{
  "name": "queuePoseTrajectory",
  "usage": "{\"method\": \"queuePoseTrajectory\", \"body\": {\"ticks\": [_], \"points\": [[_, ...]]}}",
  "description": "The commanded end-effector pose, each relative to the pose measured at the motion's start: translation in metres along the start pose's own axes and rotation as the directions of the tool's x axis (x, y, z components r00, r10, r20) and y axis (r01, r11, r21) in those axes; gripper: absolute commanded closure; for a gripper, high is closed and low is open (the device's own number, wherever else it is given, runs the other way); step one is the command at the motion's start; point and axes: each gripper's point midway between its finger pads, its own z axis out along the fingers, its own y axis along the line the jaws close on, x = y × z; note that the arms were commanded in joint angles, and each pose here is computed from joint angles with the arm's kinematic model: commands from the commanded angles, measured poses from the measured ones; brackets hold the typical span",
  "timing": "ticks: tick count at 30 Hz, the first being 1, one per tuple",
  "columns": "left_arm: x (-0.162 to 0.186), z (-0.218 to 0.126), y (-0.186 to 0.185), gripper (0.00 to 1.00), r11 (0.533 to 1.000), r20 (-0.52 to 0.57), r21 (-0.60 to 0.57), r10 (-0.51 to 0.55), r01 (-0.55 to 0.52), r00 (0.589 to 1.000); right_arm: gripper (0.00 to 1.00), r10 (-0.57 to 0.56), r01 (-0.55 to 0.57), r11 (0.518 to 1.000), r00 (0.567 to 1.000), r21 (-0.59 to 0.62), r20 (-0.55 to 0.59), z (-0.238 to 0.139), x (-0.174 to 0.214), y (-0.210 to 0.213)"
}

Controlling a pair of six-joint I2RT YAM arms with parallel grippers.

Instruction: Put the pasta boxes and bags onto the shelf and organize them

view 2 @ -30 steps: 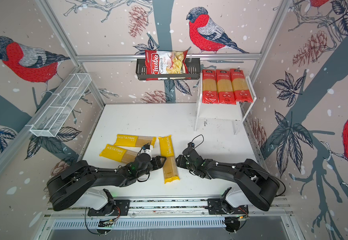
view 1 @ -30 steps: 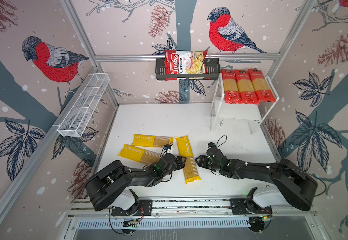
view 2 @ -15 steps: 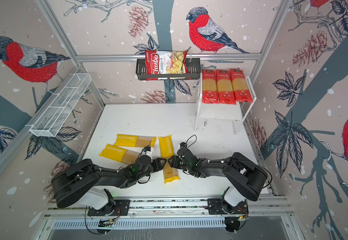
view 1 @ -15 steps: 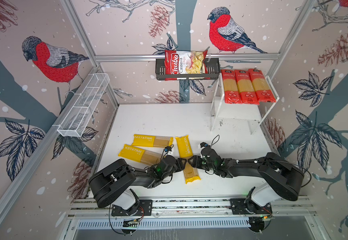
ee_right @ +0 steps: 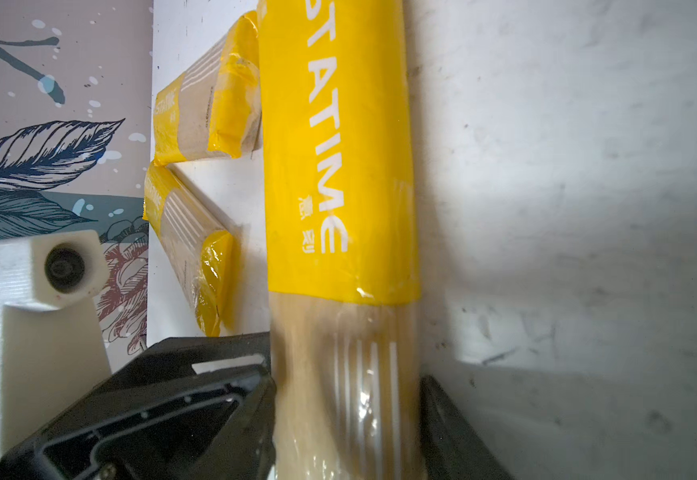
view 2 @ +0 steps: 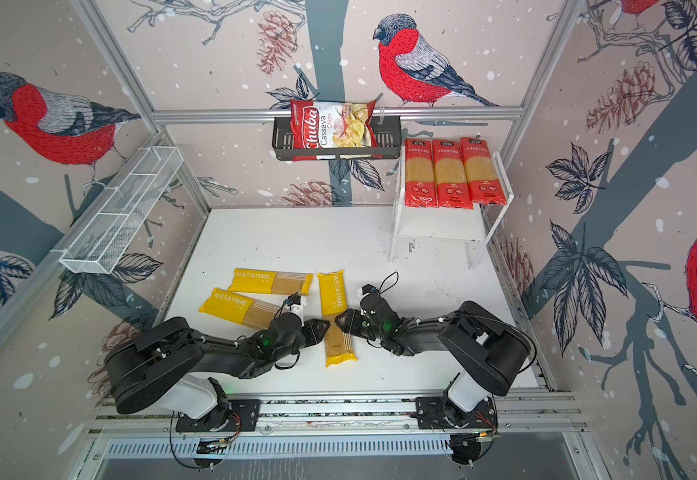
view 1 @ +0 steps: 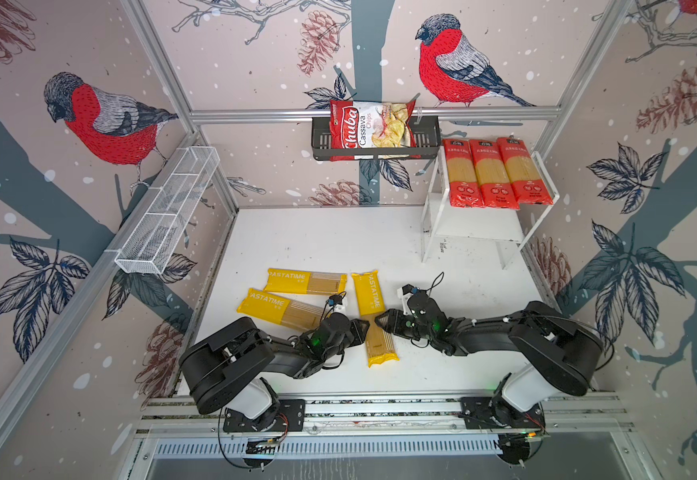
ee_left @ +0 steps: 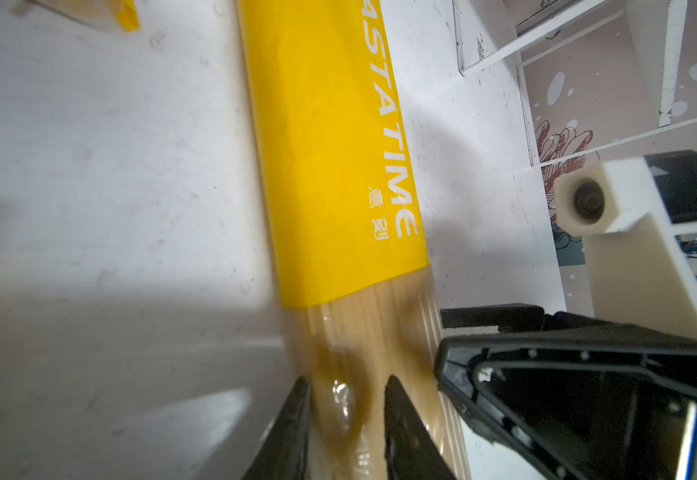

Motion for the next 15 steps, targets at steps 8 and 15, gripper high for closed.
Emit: {"method": "queuePoseTrajectory", "body": {"ticks": [8,15], "points": [[-0.007,-0.002,-0.020,0.75,0.997,0.019,0.080,-0.009,0.008,1.000,0.64,-0.016,0.017,0.989,1.000,-0.149,0.006,-0.004,-0.006,0.034],[-0.009,-0.006,-0.035,0.71,0.992,0.006,0.122,0.028,-0.028,1.000,0.73,-0.014,0.019,0.988,0.999,-0.156,0.033,-0.011,-0.010,0.035]]}}
